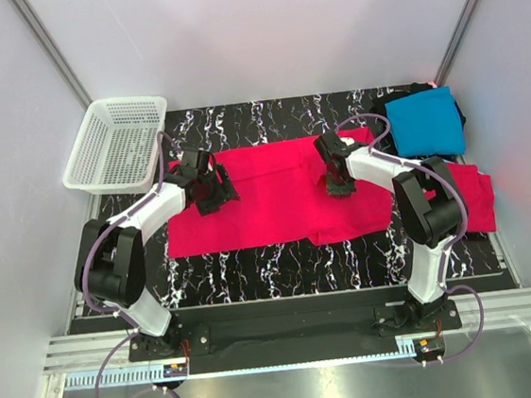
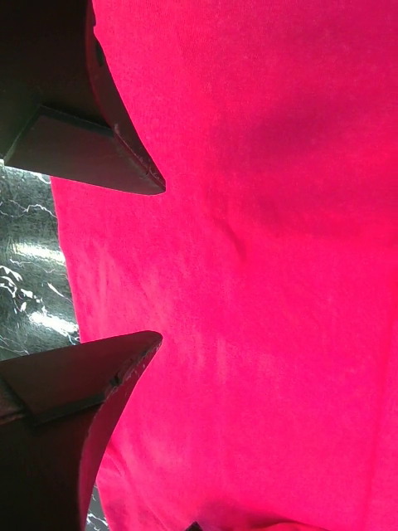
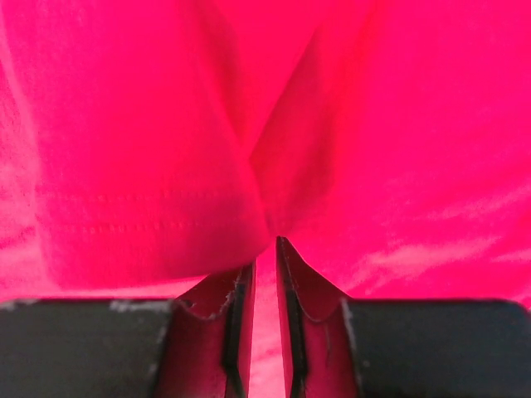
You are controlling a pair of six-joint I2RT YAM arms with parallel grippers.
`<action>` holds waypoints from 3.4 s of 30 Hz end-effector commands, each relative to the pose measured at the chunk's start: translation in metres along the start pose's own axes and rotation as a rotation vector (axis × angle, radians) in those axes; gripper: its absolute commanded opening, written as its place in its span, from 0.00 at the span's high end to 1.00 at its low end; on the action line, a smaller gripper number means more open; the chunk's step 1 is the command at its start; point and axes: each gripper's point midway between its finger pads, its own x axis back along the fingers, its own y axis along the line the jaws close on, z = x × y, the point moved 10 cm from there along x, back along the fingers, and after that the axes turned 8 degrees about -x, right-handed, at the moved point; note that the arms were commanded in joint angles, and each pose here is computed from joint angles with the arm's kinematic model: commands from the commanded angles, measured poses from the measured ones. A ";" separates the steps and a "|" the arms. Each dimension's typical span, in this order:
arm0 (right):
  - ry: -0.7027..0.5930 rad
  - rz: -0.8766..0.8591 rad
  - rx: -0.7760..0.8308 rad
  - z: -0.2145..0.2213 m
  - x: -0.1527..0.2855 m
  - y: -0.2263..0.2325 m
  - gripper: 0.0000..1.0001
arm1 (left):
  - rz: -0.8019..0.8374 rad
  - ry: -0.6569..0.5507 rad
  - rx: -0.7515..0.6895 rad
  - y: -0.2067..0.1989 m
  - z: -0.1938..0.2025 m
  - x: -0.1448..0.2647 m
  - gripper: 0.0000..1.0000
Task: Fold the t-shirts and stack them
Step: Fold the tshirt
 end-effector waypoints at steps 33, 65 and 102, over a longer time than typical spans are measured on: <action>-0.307 -0.210 0.048 0.023 0.023 -0.017 0.69 | 0.042 -0.012 -0.028 -0.009 -0.005 -0.005 0.28; -0.530 -0.171 0.083 -0.009 0.014 0.002 0.73 | 0.030 -0.021 -0.051 -0.008 -0.005 -0.003 0.28; -0.438 -0.089 0.095 0.003 0.001 0.009 0.79 | 0.027 -0.030 -0.056 -0.008 -0.006 -0.001 0.28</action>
